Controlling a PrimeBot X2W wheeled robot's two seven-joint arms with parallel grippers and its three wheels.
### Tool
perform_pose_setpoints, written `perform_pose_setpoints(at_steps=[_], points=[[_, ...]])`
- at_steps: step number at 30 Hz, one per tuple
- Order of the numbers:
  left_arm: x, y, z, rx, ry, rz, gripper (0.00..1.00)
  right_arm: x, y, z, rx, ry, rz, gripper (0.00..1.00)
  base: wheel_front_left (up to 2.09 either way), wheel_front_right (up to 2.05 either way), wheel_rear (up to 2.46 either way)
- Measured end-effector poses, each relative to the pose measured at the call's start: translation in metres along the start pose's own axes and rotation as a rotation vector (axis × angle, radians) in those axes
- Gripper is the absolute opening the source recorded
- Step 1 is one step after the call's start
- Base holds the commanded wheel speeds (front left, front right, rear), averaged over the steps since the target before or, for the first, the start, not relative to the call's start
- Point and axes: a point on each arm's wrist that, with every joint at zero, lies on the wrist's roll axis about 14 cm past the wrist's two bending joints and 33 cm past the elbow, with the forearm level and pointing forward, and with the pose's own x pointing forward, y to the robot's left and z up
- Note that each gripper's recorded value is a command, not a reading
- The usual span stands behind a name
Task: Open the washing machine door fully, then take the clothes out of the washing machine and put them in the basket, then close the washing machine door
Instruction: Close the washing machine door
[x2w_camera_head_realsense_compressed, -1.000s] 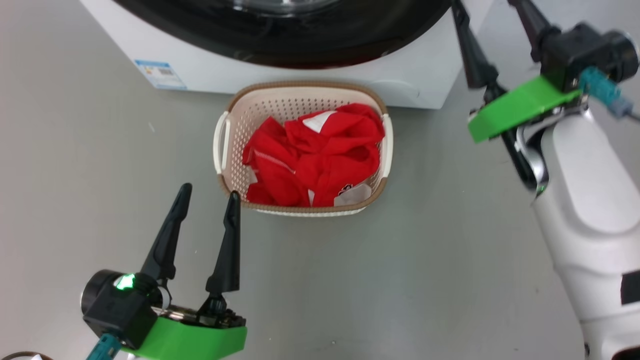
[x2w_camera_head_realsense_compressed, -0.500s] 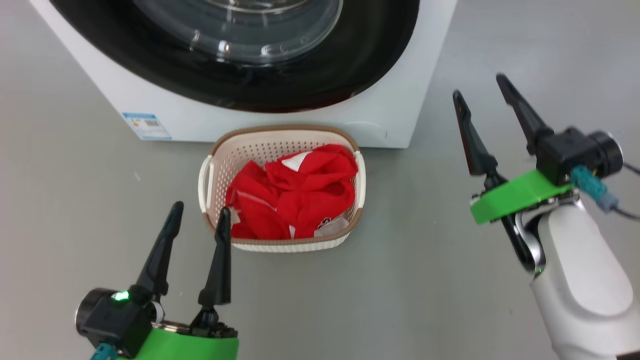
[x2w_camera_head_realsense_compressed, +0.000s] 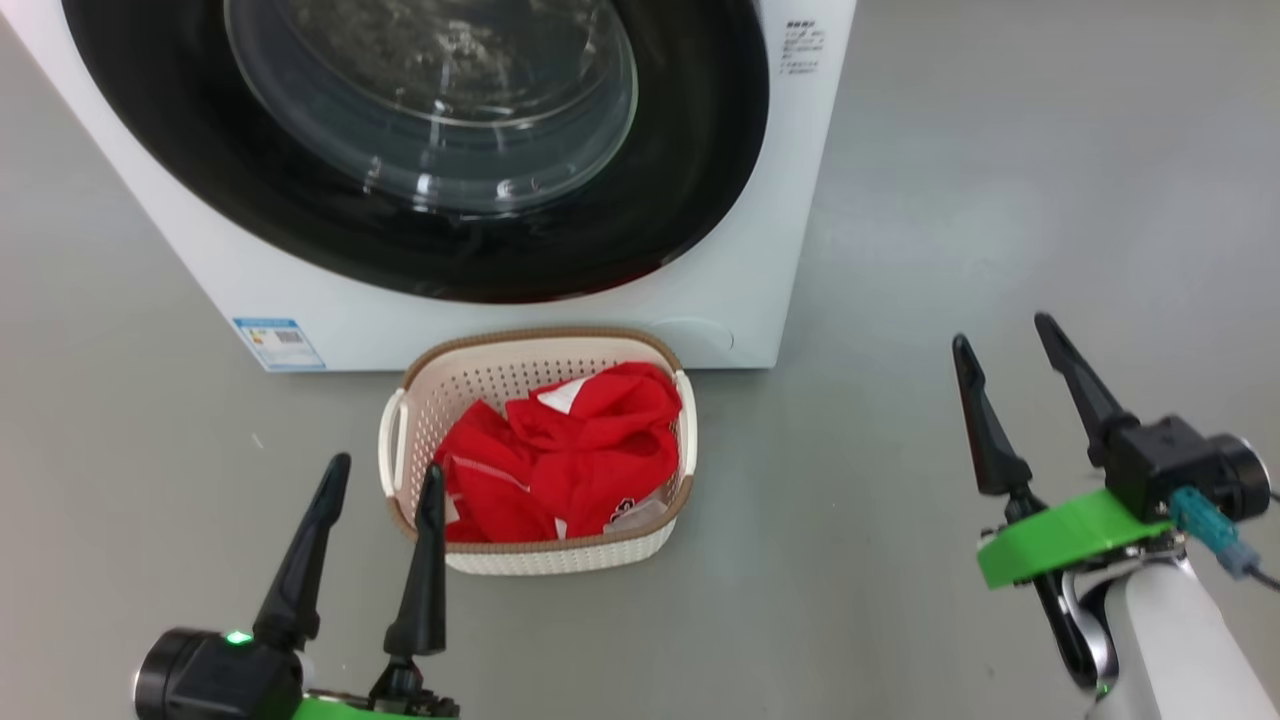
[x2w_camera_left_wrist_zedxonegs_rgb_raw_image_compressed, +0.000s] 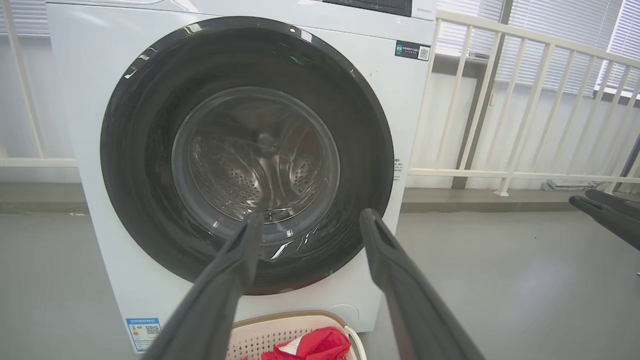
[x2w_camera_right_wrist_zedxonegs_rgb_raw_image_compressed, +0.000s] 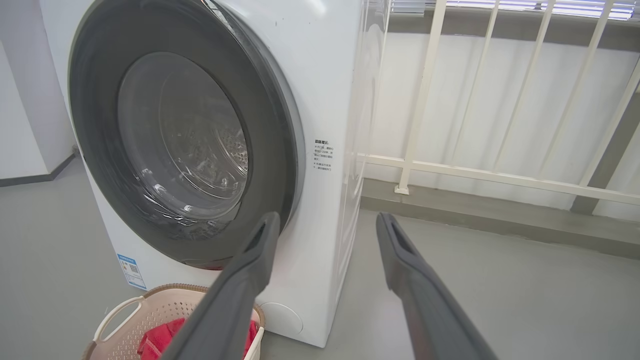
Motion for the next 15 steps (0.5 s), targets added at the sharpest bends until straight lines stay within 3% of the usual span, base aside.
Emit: perform_pose_setpoints(at_steps=[15], points=[[-0.025,0.008,0.002,0.016,0.015,0.050,1.00,-0.070,-0.018,0.007,0.007,-0.007,-0.085,1.00,0.00,0.00,0.00]])
